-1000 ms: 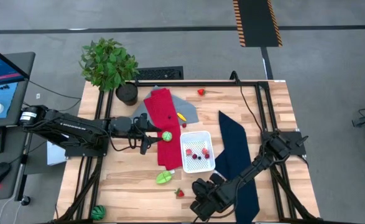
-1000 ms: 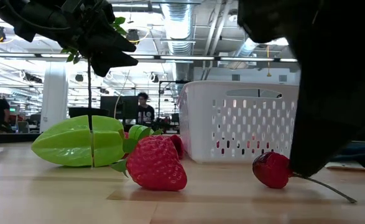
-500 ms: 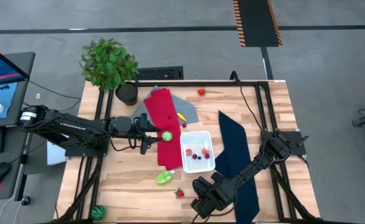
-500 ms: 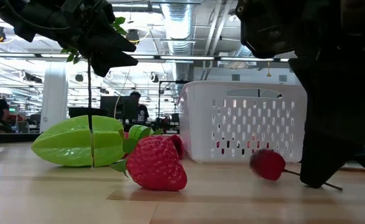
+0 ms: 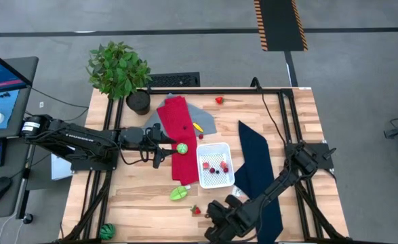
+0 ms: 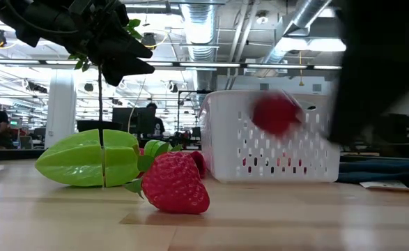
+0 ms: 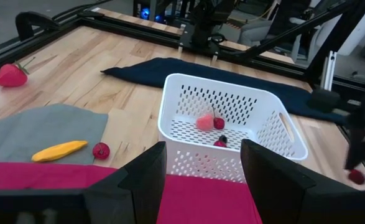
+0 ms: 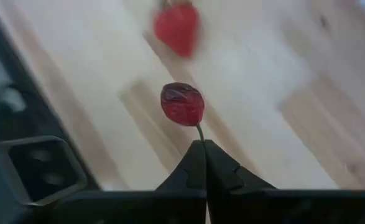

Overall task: Pick and placing Produce into tupperware
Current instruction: Put the cherry into the white bin

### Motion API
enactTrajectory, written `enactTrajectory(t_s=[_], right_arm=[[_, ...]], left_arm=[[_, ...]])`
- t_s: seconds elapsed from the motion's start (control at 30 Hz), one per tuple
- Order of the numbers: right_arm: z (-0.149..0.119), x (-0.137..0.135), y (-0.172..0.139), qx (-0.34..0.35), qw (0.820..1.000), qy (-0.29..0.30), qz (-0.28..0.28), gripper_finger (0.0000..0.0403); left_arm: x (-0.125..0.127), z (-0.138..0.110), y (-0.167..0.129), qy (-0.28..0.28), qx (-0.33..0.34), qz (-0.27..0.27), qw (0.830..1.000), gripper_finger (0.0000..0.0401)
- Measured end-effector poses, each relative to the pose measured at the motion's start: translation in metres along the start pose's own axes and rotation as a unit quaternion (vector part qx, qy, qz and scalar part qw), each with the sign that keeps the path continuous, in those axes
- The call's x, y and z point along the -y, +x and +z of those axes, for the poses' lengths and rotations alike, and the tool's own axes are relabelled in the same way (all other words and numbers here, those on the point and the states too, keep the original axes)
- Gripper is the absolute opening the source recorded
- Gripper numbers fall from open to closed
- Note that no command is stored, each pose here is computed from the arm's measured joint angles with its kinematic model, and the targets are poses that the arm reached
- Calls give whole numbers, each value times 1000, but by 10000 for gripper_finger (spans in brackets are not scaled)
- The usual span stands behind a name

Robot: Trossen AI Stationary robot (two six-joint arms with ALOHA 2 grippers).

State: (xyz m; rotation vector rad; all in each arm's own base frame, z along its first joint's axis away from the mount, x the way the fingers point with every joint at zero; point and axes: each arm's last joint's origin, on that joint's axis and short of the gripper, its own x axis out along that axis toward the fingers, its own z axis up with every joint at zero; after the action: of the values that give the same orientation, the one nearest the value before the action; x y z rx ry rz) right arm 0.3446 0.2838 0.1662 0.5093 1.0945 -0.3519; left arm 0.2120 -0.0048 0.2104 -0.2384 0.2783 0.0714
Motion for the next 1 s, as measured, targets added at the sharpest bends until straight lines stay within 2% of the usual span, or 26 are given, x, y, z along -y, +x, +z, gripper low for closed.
enactTrajectory(t_s=[0.07,0.13,0.27,0.47,0.6,0.73,0.87,1.0], right_arm=[[5,-7,-10,18,1000,-10,3,10],[10,-9,-21,32,999,-18,-16,10],[19,-2,-47,47,993,-36,-100,10],[43,18,-76,82,971,-51,-217,12],[64,34,-73,63,962,-56,-261,12],[85,47,-65,50,956,-58,-282,15],[96,61,-56,27,949,-68,-308,19],[102,70,-48,-15,948,-64,-311,23]], left_arm=[[0,0,0,0,0,0,1000,196],[0,0,0,0,0,0,1000,196],[0,0,0,0,0,0,1000,196],[0,0,0,0,0,0,1000,196],[0,0,0,0,0,0,1000,196],[0,0,0,0,-2,0,1000,196],[0,-1,0,0,-3,1,1000,196],[0,-1,0,0,-3,1,1000,196]])
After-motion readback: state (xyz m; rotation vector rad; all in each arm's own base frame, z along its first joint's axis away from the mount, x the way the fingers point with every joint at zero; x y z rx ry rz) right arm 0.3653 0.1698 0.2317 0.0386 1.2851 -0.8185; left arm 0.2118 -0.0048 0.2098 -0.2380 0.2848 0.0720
